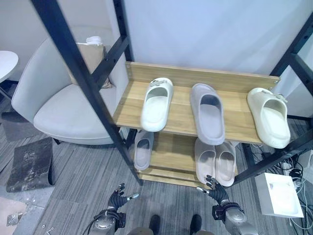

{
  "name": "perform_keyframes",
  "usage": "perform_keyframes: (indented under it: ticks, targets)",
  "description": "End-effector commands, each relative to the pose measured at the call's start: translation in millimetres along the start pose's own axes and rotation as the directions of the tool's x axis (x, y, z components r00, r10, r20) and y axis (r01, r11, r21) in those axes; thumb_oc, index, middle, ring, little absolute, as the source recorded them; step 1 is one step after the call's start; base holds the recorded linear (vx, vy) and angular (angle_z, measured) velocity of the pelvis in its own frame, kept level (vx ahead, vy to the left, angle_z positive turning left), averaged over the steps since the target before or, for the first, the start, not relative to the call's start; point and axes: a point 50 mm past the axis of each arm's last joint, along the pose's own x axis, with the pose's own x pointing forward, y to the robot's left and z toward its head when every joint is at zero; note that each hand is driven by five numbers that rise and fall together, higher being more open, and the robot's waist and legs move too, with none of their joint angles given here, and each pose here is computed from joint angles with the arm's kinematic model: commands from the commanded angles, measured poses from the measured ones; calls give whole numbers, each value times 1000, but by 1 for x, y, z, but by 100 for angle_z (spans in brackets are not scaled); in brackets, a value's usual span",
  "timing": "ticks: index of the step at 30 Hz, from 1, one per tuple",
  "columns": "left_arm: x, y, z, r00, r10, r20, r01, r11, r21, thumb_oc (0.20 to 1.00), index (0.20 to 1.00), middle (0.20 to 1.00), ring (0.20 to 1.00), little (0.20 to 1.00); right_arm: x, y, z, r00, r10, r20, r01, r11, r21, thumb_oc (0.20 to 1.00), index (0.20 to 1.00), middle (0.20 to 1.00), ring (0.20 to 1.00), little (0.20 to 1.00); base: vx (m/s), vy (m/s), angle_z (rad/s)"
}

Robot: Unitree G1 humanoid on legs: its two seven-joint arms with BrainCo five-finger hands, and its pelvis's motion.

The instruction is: Arrange the slippers neatly on the shoe rack.

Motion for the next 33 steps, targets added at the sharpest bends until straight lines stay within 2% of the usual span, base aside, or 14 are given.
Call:
perform_keyframes:
  ticks: [1, 3, 5, 6, 8, 16, 18, 23, 25, 26, 27, 28, 30, 33]
  targets:
    - [10, -7, 22, 997, -25, 79, 21, 999, 46, 1000, 1000, 1000, 1000, 1000, 3, -7, 22, 995, 5, 96, 6, 994, -112, 1000, 1000, 1000, 1000, 1000, 20, -69, 6]
    - [12, -6, 29, 995, -15, 103, 8, 998, 69, 1000, 1000, 1000, 1000, 1000, 0, -13, 44, 980, 37, 196, 40, 927, -374, 1000, 1000, 1000, 1000, 1000, 0, -42, 2]
    - [12, -6, 28, 995, -15, 103, 8, 998, 69, 1000, 1000, 1000, 1000, 1000, 0, -13, 44, 980, 37, 196, 40, 926, -375, 1000, 1000, 1000, 1000, 1000, 0, 0, 0]
    - [10, 0, 33, 991, 1, 132, -12, 997, 82, 1000, 1000, 1000, 1000, 1000, -9, -15, 74, 941, 113, 319, 87, 829, -552, 1000, 1000, 1000, 1000, 1000, -8, -18, -5]
    - [9, 4, 34, 990, 18, 143, -29, 997, 73, 1000, 1000, 1000, 1000, 1000, -24, -20, 91, 907, 169, 387, 132, 758, -639, 1000, 1000, 1000, 1000, 1000, -9, -12, -8]
    - [10, 4, 16, 994, 86, 73, -89, 995, 43, 1000, 1000, 1000, 1000, 1000, -104, -17, 139, 728, 359, 584, 288, 613, -736, 1000, 1000, 1000, 1000, 1000, -5, 2, -7]
    - [9, 4, 10, 993, 112, 49, -113, 993, 25, 1000, 1000, 1000, 1000, 1000, -115, -19, 137, 719, 340, 607, 274, 664, -696, 1000, 1000, 1000, 1000, 1000, -4, -2, -23]
    - [8, 2, 1, 991, 131, 16, -132, 991, 9, 1000, 1000, 1000, 1000, 1000, -138, -25, 166, 592, 326, 737, 451, 623, -639, 1000, 1000, 1000, 1000, 1000, 0, 5, -21]
    - [7, -1, -1, 992, 121, 18, -121, 993, 3, 1000, 1000, 1000, 1000, 1000, -147, -31, 190, 461, 284, 841, 602, 596, -531, 1000, 1000, 1000, 1000, 1000, 3, 6, -3]
    - [7, -1, 0, 992, 121, 18, -121, 993, 3, 1000, 1000, 1000, 1000, 1000, -147, -31, 190, 460, 284, 841, 603, 596, -531, 1000, 1000, 1000, 1000, 1000, 0, 0, 0]
    - [6, -3, 0, 993, 112, 26, -112, 994, -1, 1000, 1000, 1000, 1000, 1000, -150, -38, 208, 359, 232, 904, 703, 570, -425, 1000, 1000, 1000, 1000, 1000, 0, 0, 0]
    - [6, -3, 1, 993, 112, 27, -112, 994, -2, 1000, 1000, 1000, 1000, 1000, -149, -38, 208, 358, 231, 905, 704, 569, -424, 1000, 1000, 1000, 1000, 1000, 0, 0, 0]
    - [4, -9, -4, 996, 85, 12, -85, 996, 5, 1000, 1000, 1000, 1000, 1000, -156, -45, 247, 98, 122, 988, 815, 560, -150, 1000, 1000, 1000, 1000, 1000, 3, 38, -1]
    - [5, -11, -2, 997, 70, 19, -70, 998, 8, 1000, 1000, 1000, 1000, 1000, -151, -39, 260, 46, 104, 993, 804, 586, -99, 1000, 1000, 1000, 1000, 1000, 1, 9, 3]
